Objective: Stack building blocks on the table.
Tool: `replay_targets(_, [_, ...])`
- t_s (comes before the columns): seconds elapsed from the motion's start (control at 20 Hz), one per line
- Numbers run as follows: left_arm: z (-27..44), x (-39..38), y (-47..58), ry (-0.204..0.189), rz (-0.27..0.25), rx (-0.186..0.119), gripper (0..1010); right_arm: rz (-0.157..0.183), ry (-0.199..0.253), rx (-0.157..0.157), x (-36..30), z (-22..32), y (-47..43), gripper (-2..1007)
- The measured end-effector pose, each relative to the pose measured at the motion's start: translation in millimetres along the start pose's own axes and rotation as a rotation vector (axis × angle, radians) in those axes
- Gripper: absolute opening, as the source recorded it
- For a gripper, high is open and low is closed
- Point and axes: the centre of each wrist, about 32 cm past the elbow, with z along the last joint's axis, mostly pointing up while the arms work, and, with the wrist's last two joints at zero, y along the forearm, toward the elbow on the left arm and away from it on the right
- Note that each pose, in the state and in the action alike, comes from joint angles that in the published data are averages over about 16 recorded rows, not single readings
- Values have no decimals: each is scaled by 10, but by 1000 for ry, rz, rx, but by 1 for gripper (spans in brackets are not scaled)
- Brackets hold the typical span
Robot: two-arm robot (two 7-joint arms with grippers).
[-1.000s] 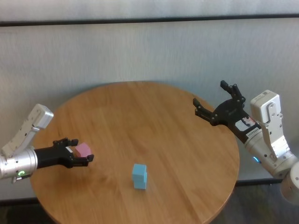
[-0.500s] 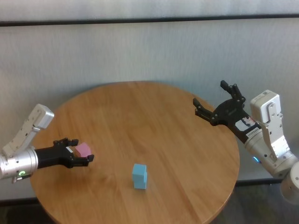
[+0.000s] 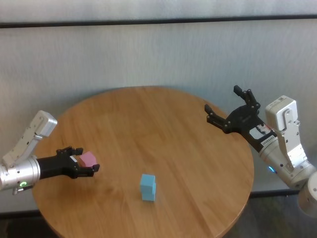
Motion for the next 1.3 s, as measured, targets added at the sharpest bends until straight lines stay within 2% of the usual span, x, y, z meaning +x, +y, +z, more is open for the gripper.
replay_targets(0.4, [-1, -1, 1, 0, 0, -1, 881, 0, 0, 0, 0, 0, 0, 1005])
replay_targets(1.0, [-1, -2, 0, 1, -1, -2, 532, 0, 0, 0, 0, 0, 0, 1005])
replay_targets(1.3, [0, -7, 2, 0, 0, -6, 426, 0, 0, 0, 0, 0, 0, 1005])
